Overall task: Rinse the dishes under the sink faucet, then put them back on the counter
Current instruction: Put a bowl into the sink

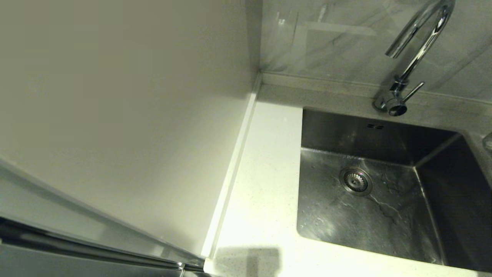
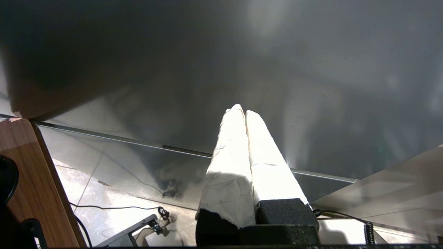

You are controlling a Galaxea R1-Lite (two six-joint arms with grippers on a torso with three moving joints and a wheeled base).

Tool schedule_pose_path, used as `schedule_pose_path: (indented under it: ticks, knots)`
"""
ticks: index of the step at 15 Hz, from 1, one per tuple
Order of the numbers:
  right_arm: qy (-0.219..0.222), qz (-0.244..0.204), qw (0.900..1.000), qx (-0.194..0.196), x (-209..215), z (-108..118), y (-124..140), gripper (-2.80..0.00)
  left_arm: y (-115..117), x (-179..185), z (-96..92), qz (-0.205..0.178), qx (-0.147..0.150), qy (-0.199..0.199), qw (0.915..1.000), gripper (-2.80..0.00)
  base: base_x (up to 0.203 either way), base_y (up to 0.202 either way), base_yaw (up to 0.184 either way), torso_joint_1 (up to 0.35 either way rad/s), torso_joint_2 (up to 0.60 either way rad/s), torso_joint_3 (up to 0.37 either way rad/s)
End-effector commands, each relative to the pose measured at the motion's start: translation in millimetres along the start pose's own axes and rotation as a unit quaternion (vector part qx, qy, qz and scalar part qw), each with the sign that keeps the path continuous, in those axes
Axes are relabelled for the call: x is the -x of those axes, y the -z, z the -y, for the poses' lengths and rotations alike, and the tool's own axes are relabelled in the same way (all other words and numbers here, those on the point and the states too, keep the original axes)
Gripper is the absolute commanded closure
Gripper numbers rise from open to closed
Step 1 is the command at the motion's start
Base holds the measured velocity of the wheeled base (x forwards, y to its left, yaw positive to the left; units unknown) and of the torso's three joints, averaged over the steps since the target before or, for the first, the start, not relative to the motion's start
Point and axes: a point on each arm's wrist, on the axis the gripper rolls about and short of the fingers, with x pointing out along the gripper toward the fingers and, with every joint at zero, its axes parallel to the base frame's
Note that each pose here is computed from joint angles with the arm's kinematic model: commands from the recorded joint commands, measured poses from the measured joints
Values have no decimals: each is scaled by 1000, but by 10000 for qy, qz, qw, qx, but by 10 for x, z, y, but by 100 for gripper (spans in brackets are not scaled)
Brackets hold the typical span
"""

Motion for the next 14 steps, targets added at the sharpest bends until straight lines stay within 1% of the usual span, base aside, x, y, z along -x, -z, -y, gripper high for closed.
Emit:
schedule_pose_path:
  ticks: [1,3,5,7,9,10,12,14]
  knots:
    - [-238,-12,9995,209,321,-233,39,0,8,-2,0,-12,2,-1,10000,0,0,0,0,0,0,0]
    - [-672,-148,9964,502,454,-365,150,0,7,-2,0,-11,2,-1,10000,0,0,0,0,0,0,0]
    - [-947,-308,9928,659,471,-463,270,0,8,-2,0,-12,2,-1,10000,0,0,0,0,0,0,0]
    - [-1246,-417,9868,945,440,-583,368,0,8,-2,0,-12,2,-1,10000,0,0,0,0,0,0,0]
    - [-1542,-657,9775,1282,324,-683,506,0,8,-2,0,-12,2,-1,10000,0,0,0,0,0,0,0]
    - [-1658,-748,9735,1386,259,-732,550,0,8,-2,0,-12,2,-1,10000,0,0,0,0,0,0,0]
    - [-1819,-777,9669,1611,67,-797,598,0,8,-2,0,-12,2,-1,10000,0,0,0,0,0,0,0]
    - [-1963,-802,9557,2042,-100,-816,687,0,8,-2,0,-12,2,-1,10000,0,0,0,0,0,0,0]
